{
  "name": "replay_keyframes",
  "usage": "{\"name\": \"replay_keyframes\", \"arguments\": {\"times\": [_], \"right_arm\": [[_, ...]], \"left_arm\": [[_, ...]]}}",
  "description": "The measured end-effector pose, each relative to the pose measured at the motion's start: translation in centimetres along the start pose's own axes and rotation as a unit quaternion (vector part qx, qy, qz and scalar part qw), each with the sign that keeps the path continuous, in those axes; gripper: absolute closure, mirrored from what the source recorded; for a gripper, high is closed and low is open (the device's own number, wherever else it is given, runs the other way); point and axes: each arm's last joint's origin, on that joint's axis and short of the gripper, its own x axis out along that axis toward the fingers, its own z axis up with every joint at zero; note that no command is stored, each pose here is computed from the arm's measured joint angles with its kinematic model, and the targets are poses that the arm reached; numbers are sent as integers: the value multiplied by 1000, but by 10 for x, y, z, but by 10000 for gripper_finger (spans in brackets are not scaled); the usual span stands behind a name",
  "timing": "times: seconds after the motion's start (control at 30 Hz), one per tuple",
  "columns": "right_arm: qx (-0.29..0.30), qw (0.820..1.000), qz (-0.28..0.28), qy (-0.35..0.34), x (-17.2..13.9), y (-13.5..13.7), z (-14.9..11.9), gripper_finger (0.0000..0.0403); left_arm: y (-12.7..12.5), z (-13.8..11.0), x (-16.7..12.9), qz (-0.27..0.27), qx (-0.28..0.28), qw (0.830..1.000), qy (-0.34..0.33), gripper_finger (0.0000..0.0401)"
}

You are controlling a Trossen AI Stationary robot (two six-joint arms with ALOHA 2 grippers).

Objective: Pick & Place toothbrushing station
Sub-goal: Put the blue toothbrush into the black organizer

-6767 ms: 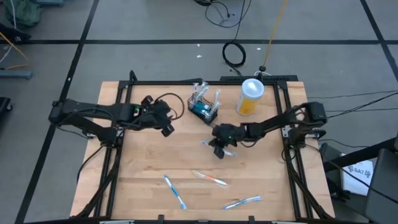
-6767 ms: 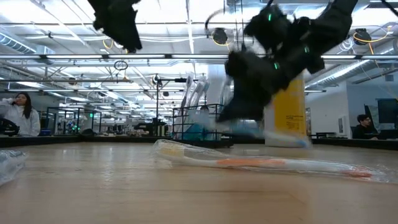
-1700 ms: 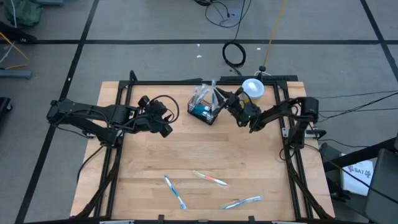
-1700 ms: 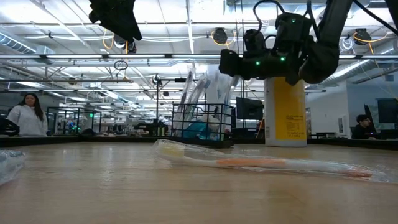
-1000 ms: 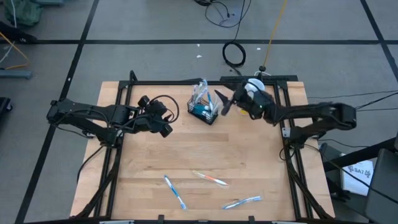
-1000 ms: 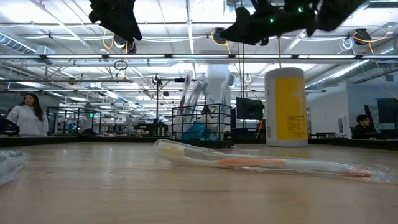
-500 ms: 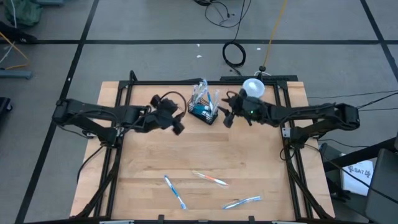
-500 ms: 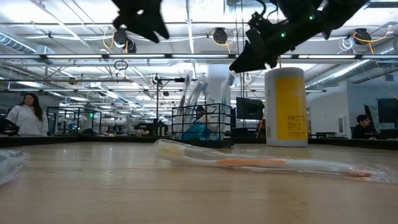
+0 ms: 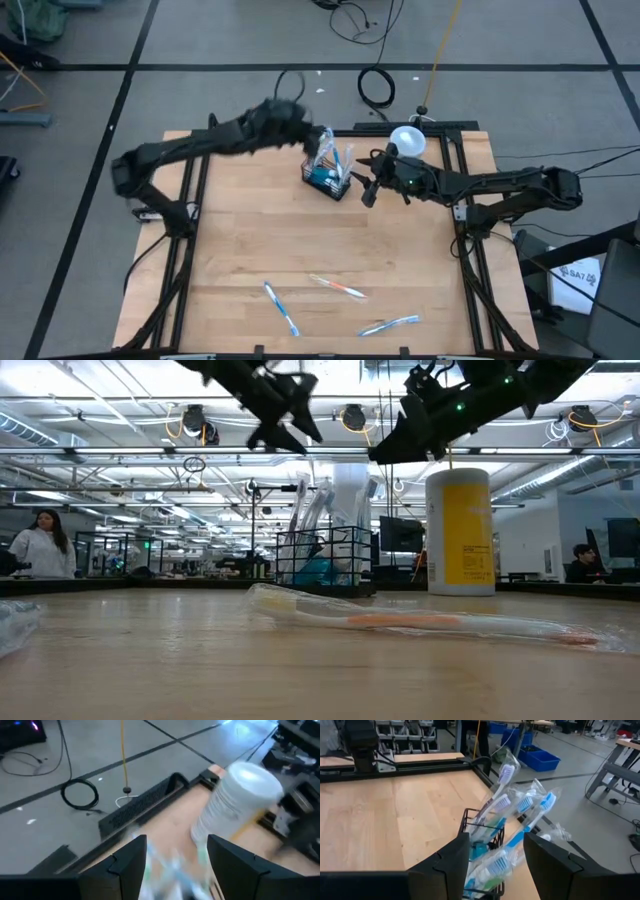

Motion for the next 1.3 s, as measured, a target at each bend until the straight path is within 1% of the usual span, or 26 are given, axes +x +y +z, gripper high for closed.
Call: {"name": "replay_keyframes", "arguments": {"times": [0.1,0.13,0.17,0.23,0.27,0.37,0.47,0.6,0.67,0.87,1.13,1.2,1.3], "right_arm": [[-6,1000,0,-1,0,0,0,220],[-6,1000,0,-1,0,0,0,220],[-7,1000,0,-1,0,0,0,220],[-7,1000,0,0,0,0,0,220],[-8,1000,0,3,0,0,-1,220],[-9,1000,0,6,0,0,-1,220],[-11,1000,0,11,0,0,-2,220],[-12,1000,0,13,0,0,-3,220],[-11,1000,0,13,0,0,-3,220],[-8,1000,0,3,0,0,-1,220],[-9,1000,0,0,0,0,0,220],[-10,1000,0,3,0,0,-1,220],[-10,1000,0,3,0,0,-1,220]], "left_arm": [[17,14,27,-4,-9,999,33,185],[21,21,35,-7,-14,999,33,185],[27,26,41,-9,-20,999,40,185],[37,31,52,-7,-33,997,75,185],[41,35,57,-4,-40,996,78,185],[54,33,69,21,-53,991,121,185],[60,27,78,30,-70,987,141,185],[61,20,89,27,-105,982,153,185],[59,16,94,28,-109,981,156,185],[50,7,104,21,-103,980,167,185],[38,5,104,8,-86,982,166,186],[37,5,104,8,-80,983,166,194],[36,5,104,9,-78,983,164,219]]}}
